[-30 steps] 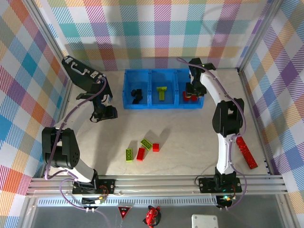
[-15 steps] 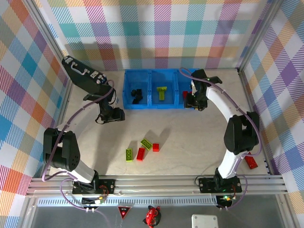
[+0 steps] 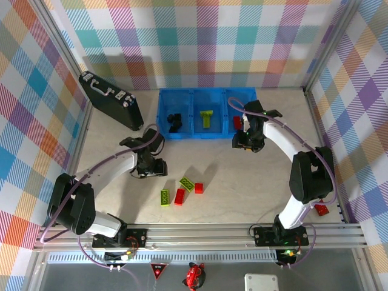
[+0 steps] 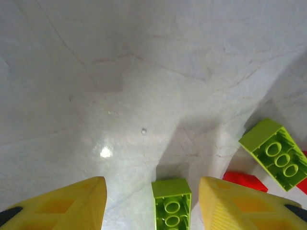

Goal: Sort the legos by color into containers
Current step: Pick up the lego from the middle-left of the table.

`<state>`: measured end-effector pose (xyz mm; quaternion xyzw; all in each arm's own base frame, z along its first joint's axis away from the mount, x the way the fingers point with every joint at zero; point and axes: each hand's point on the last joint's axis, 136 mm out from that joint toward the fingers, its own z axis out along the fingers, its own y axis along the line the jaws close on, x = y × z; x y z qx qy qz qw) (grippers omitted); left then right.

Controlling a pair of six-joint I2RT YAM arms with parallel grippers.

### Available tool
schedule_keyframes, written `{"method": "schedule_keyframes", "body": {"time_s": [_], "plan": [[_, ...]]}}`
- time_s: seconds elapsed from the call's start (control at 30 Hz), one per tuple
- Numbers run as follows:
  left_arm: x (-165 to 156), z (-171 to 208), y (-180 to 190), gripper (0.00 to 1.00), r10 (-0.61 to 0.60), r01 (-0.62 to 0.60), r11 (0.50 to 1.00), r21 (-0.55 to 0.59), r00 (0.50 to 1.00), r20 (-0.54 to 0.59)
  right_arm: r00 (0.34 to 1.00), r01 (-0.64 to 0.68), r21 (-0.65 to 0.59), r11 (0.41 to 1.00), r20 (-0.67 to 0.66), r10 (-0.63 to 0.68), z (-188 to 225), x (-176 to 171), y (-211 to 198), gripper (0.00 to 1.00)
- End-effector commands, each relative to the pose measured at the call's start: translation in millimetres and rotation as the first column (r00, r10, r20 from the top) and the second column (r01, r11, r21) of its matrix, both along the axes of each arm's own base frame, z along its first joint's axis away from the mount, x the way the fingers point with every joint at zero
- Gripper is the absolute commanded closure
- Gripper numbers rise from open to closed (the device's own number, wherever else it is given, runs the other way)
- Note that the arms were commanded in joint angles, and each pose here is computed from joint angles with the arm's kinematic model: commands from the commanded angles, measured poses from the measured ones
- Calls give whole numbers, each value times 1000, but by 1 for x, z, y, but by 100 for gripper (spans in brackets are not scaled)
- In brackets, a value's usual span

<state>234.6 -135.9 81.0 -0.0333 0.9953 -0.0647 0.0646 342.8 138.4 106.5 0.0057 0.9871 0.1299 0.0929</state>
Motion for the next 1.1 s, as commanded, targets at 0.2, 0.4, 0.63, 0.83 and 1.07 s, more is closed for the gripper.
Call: {"method": "schedule_keyframes", "body": {"time_s": [0.2,0.4,0.63,0.83,1.07], "plan": [[-41,-21,-7,47,90,-89,995,48,996,-23,999,-35,21,999,10,35,-4,-1,6,53],[-56,-36,-19,47,85,-82,994,72,996,-39,999,-37,16,999,9,37,-5,-5,4,53],[-74,-58,-33,49,52,-42,993,113,995,-88,999,-36,16,999,-4,36,-9,-6,5,53],[-81,-68,-30,55,62,-46,986,158,993,-96,999,-35,13,999,-5,35,-7,-7,4,53],[-82,-68,-28,62,77,-64,987,149,994,-83,999,-31,13,999,-9,31,-6,-8,4,54]]}}
